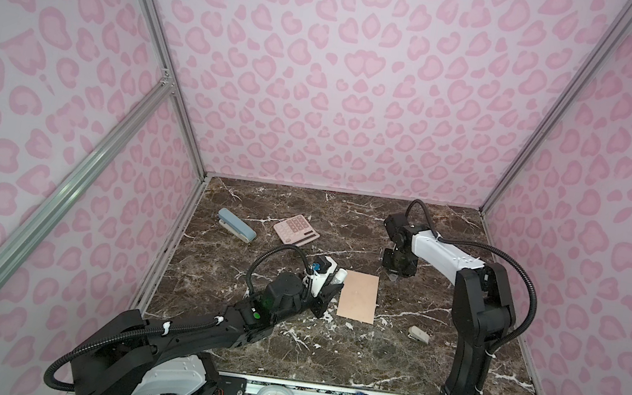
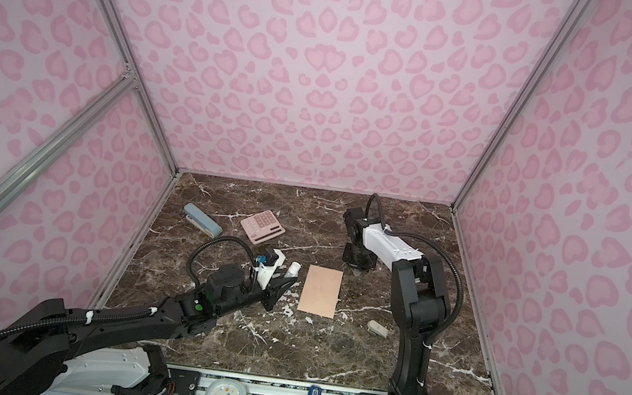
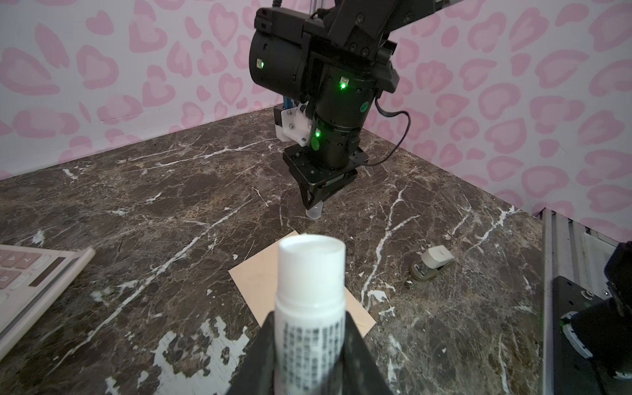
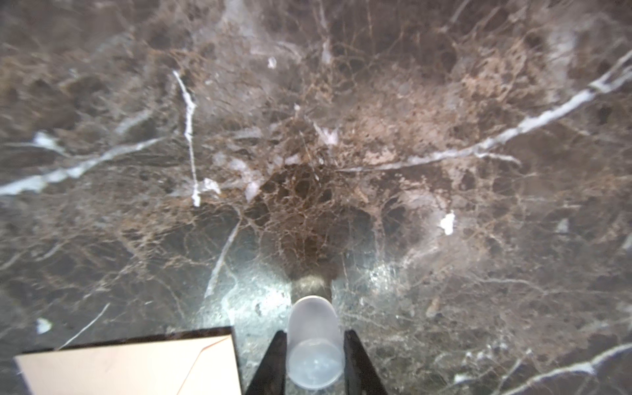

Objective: Place the letter into the envelope and seal it

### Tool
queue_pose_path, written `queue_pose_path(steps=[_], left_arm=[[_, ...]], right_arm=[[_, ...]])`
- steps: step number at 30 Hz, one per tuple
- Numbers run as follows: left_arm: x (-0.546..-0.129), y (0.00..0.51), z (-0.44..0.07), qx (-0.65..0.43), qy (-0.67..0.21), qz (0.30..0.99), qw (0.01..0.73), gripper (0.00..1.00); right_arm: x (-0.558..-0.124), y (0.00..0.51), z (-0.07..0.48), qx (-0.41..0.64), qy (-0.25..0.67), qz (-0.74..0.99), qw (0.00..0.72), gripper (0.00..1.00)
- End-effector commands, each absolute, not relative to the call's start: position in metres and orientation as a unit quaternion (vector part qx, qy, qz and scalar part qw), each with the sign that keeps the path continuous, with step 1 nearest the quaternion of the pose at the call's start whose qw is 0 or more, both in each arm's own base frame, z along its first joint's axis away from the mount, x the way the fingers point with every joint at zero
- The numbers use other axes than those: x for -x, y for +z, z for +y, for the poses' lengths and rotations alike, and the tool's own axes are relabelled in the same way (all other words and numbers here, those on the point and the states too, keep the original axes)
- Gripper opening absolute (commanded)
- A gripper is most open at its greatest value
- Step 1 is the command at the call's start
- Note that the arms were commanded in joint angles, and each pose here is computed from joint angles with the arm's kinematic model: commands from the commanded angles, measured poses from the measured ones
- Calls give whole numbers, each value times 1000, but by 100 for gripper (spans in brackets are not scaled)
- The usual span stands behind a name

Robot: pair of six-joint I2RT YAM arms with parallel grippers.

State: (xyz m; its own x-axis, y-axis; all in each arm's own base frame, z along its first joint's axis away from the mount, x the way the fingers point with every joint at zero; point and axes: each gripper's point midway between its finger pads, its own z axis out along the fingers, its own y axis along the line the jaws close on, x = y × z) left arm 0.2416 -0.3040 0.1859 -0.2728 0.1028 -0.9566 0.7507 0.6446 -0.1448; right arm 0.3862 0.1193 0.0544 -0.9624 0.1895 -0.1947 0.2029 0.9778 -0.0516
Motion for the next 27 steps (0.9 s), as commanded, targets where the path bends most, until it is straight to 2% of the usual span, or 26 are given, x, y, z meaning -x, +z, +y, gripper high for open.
queue_pose_path(steps=[1,9,14,18,27], left_arm=[[-245,197,-306,-289,-306,724,546,4],[-253,205,-306,-316,-267,712,567,4],[-262,204,-307,-355,-233,687,589,4],[-273,202,-305,-372,-225,668,604,4],[-289,197,-308,-414,-206,640,613,4]], right_arm=[[-389,71,124,-89,-17,989,114,29],[-370,136,143,-59,67,982,166,29],[-351,194,185,2,207,958,196,30],[-336,232,204,28,276,937,214,30],[-300,260,238,82,370,905,193,29]])
